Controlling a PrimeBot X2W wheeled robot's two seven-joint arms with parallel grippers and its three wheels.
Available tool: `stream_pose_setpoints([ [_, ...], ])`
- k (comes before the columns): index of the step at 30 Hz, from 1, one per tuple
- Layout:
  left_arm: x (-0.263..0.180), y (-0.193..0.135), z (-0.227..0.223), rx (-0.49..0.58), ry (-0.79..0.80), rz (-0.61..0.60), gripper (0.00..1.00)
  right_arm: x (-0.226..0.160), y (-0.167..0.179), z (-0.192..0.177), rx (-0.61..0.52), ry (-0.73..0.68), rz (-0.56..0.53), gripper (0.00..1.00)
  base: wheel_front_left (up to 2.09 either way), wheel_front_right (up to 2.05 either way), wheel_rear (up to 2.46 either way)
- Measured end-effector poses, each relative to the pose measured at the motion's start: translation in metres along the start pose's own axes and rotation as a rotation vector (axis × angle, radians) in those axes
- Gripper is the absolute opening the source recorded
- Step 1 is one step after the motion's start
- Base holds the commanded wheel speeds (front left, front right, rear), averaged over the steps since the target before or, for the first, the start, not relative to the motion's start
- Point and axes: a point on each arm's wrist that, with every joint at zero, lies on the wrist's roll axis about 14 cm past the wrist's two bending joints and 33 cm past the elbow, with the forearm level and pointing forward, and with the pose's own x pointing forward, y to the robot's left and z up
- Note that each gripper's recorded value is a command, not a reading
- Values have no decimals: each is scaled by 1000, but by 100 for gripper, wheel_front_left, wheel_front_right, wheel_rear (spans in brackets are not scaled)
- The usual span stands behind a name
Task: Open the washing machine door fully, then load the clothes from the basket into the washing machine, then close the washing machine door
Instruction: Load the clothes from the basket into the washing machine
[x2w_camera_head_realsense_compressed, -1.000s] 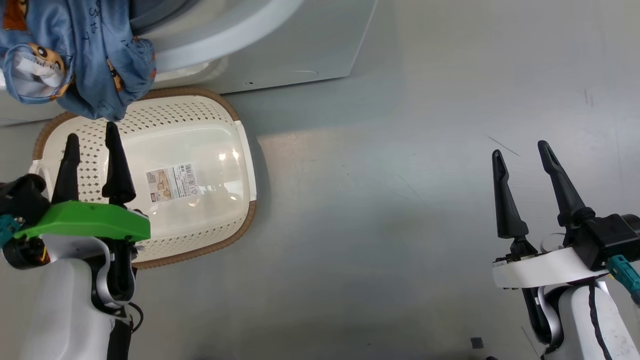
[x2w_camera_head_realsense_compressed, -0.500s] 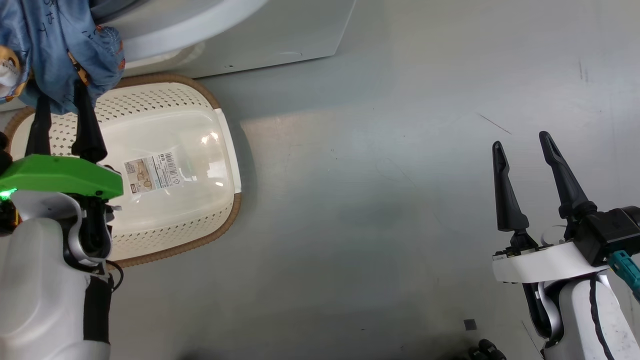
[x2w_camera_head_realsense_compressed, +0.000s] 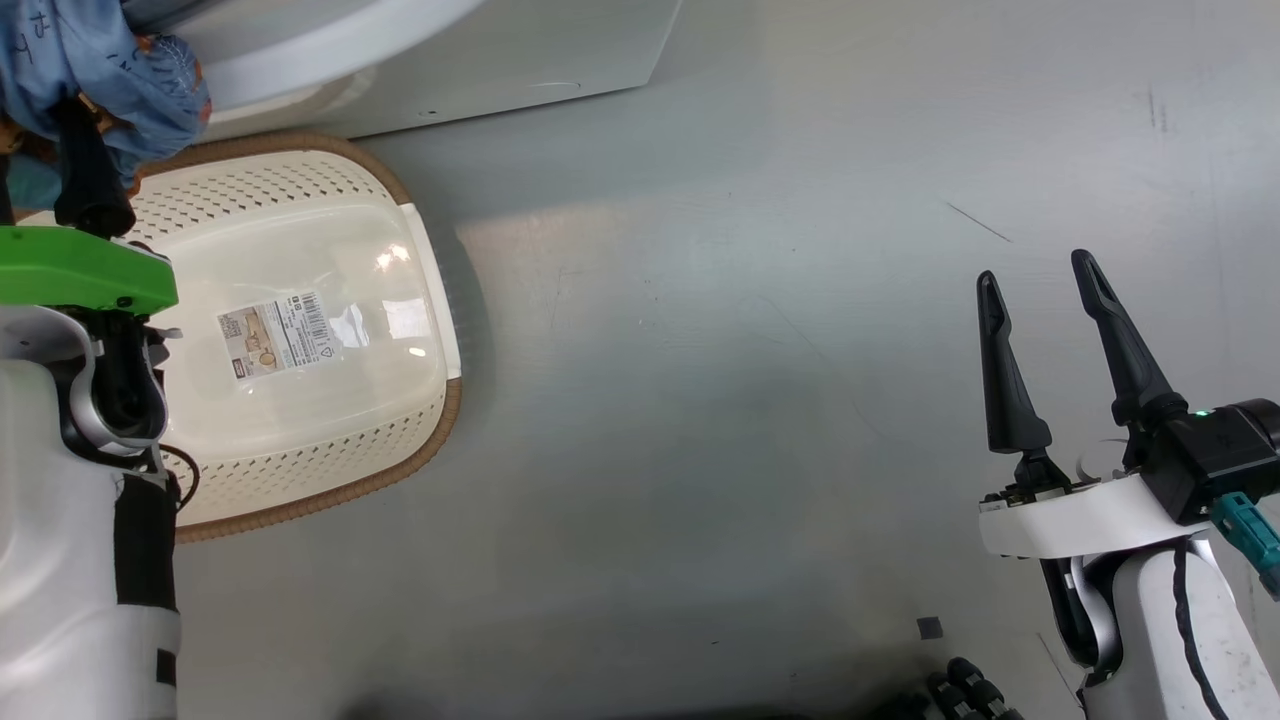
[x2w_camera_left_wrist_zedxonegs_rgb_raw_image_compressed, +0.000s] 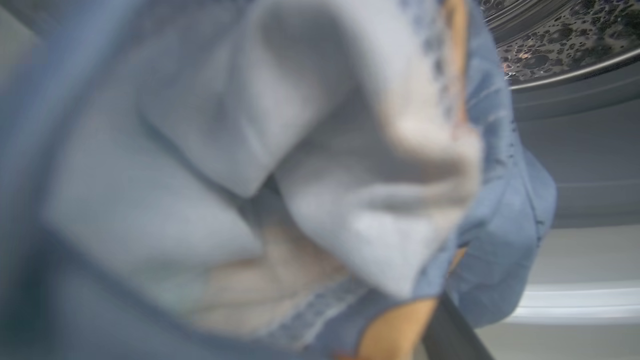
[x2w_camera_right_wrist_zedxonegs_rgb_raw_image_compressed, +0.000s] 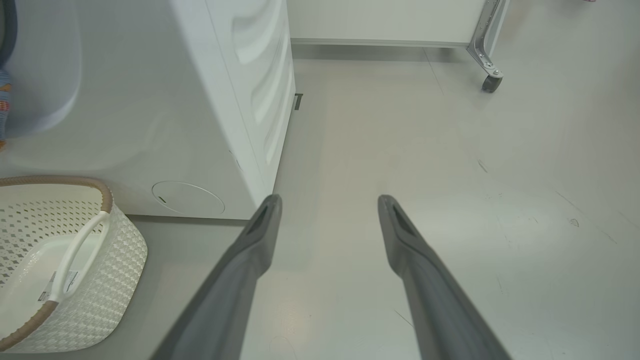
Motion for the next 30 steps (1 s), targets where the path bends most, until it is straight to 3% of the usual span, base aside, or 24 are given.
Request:
stream_pose_setpoints([
  [1,1,1,-1,-1,-2,5,91,0,0,0,0,1,-1,100,0,0,0],
  [2,1,2,-2,-1,-4,8,60,0,-1,-1,0,2,-2,100,0,0,0],
  [5,2,3,-3,-2,-11,11,0,-1,-1,-2,-1,5,-4,100,0,0,0],
  [18,-1,0,14,-70,-100,25,0,1,2,1,9,-4,4,100,0,0,0],
  [30,-11,-25,81,-27,-294,-67,0,2,17,7,37,-20,39,100,0,0,0],
])
